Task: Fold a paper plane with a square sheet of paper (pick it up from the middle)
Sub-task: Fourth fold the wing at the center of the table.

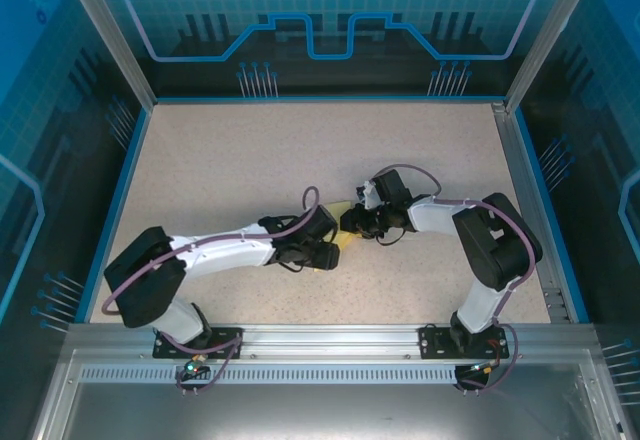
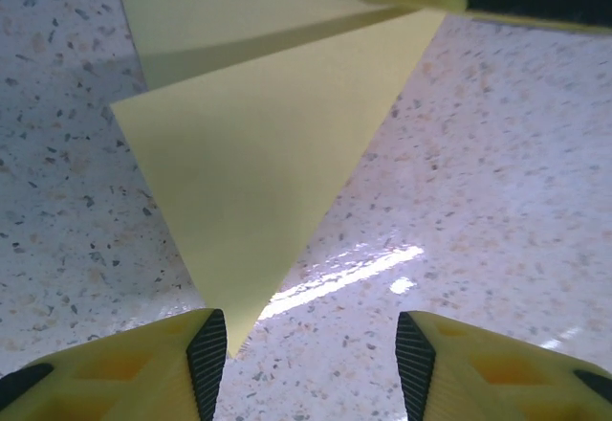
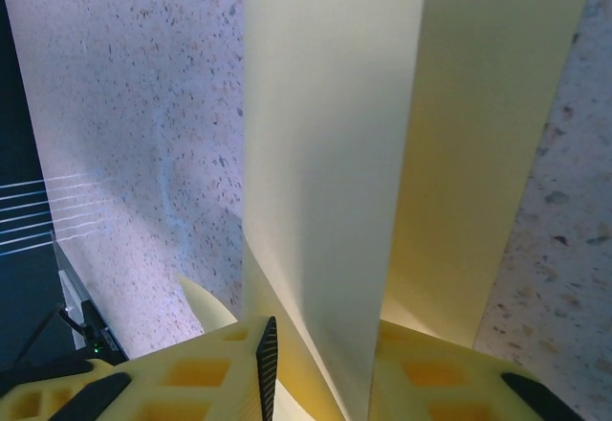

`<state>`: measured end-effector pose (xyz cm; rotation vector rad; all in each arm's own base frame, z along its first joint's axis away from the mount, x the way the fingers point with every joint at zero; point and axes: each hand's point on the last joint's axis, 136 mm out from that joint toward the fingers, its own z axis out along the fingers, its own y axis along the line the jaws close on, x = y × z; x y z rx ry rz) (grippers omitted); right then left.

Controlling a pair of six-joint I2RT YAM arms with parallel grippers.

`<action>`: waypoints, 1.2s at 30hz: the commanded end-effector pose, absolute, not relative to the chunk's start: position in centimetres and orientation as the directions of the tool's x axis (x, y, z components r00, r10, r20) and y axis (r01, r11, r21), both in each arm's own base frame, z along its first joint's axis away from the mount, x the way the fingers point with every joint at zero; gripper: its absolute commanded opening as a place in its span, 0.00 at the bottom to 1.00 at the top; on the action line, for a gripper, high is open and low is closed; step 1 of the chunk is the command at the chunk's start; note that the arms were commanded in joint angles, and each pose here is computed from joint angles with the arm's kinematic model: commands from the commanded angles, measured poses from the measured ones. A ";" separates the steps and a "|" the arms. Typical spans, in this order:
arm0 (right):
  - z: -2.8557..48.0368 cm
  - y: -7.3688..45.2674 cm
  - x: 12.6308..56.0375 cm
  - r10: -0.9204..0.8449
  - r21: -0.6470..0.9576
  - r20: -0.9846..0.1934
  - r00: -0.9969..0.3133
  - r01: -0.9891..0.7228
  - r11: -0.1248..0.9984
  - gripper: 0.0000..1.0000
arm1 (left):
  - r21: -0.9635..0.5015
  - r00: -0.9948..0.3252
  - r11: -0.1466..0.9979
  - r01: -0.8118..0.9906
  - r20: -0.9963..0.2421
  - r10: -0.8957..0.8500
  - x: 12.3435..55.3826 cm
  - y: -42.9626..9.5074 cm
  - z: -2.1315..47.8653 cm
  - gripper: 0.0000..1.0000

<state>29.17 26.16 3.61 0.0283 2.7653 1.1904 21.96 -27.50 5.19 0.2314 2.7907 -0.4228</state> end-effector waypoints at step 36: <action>5.6 27.3 29.7 0.026 0.738 -0.135 -0.990 -0.083 0.670 0.29 | 0.244 -0.854 0.953 0.180 -0.442 0.275 23.5 -26.4 3.1 0.30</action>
